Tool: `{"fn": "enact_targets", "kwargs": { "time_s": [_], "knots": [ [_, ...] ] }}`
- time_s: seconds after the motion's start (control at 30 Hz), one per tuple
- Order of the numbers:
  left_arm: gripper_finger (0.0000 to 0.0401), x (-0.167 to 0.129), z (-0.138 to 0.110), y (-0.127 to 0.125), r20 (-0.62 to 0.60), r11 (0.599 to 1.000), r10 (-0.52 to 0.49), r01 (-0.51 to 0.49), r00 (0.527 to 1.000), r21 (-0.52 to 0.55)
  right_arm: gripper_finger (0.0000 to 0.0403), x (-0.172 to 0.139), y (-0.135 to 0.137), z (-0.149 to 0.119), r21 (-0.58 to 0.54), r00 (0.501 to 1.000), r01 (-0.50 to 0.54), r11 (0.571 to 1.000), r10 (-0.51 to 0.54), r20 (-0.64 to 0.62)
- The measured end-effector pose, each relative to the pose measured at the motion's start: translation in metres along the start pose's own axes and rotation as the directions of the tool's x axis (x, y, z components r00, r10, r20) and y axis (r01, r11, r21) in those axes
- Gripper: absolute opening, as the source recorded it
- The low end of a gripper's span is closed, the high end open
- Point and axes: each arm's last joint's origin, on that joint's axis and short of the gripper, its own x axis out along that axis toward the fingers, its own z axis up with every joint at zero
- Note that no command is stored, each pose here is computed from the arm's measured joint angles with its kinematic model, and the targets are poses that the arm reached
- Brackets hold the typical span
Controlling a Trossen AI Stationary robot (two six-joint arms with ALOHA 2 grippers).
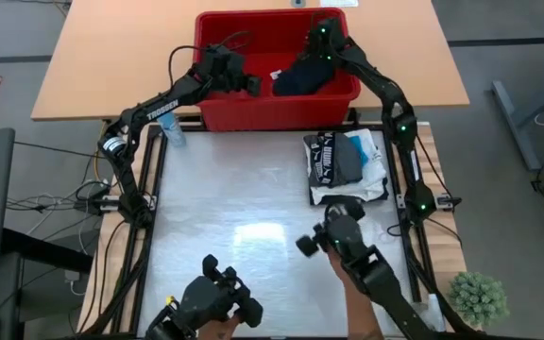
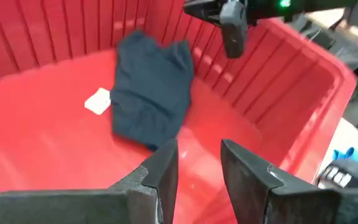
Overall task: Fold laundry
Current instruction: Fold the black shorts
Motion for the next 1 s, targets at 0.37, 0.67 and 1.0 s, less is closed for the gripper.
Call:
{"fn": "enact_targets", "kwargs": {
  "time_s": [0.37,0.67,1.0],
  "knots": [
    [0.0109,0.007,-0.008,0.007,-0.031,0.994,0.105,-0.105,0.994,0.019,0.0067,-0.017,0.053,-0.031,-0.342,0.904,-0.326,0.881,0.185,-0.385],
    [0.0109,0.014,-0.015,0.009,-0.053,0.993,0.118,-0.118,0.992,0.011,0.0067,-0.028,0.085,-0.034,-0.354,0.843,-0.47,0.809,0.293,-0.45],
    [0.0109,0.016,-0.017,0.009,-0.062,0.993,0.119,-0.118,0.991,0.018,0.0069,-0.017,0.066,-0.018,-0.333,0.942,-0.279,0.901,0.189,-0.278]
  ]
}}
